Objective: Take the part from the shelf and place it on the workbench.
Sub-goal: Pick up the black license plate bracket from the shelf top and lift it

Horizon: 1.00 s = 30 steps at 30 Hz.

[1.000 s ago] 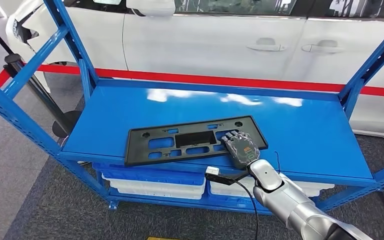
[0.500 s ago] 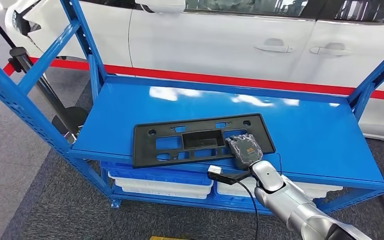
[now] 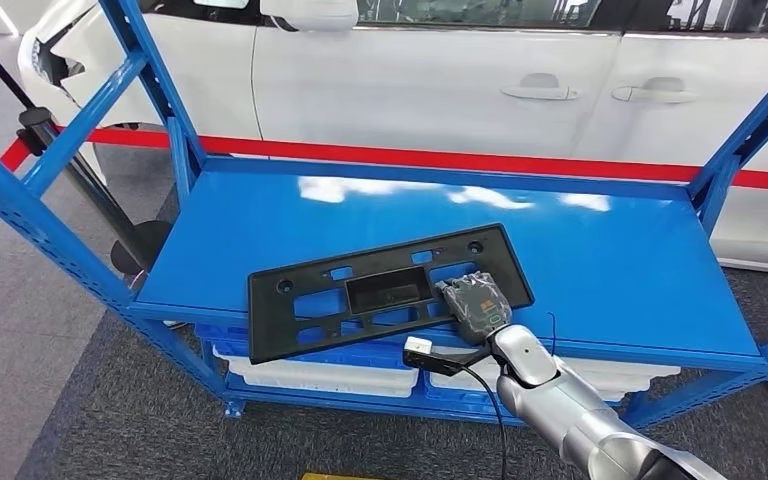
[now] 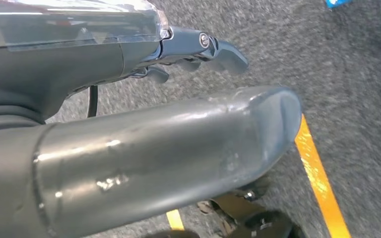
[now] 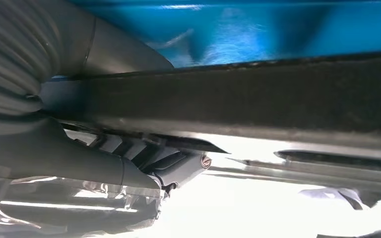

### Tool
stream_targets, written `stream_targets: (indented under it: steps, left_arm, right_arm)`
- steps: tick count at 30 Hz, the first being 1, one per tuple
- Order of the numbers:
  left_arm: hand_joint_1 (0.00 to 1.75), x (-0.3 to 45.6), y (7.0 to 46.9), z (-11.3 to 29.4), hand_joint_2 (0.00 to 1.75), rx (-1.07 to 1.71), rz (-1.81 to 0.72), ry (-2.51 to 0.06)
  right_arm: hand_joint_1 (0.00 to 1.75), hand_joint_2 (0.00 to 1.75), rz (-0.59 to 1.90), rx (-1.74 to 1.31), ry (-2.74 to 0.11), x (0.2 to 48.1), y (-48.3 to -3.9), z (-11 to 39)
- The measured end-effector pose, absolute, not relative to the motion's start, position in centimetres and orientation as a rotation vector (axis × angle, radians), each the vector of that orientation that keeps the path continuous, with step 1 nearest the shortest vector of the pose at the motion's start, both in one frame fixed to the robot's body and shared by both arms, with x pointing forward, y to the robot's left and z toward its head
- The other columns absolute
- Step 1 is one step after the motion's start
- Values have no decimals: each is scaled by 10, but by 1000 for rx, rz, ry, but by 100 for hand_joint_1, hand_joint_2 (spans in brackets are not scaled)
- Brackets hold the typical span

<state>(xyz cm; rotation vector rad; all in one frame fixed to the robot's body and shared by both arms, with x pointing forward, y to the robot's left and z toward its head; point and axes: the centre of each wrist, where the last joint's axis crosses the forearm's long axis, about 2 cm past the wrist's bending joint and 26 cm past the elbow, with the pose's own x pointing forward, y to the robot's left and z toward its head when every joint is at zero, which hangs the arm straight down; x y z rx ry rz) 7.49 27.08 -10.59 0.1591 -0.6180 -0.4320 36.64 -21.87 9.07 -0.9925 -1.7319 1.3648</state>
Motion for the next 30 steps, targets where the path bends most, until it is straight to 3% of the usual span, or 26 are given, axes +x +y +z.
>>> stream_targets:
  steps: [9,12,19,23,30]
  left_arm:
    - [0,65,275,-108,0,174,-384,-617]
    - [0,55,276,-109,0,179,-346,-608]
    - [0,42,279,-111,0,189,-265,-579]
    - [0,35,280,-112,175,181,-238,-560]
    - [0,34,279,-112,175,160,-197,-541]
  right_arm:
    - [175,175,1130,-637,-1939,352,-238,94]
    - [175,175,999,-428,-2043,327,-242,108]
    - [175,175,624,-50,-2302,255,-206,153]
    - [175,175,440,51,-2372,239,-196,171]
    - [175,175,322,94,-2355,217,-201,173]
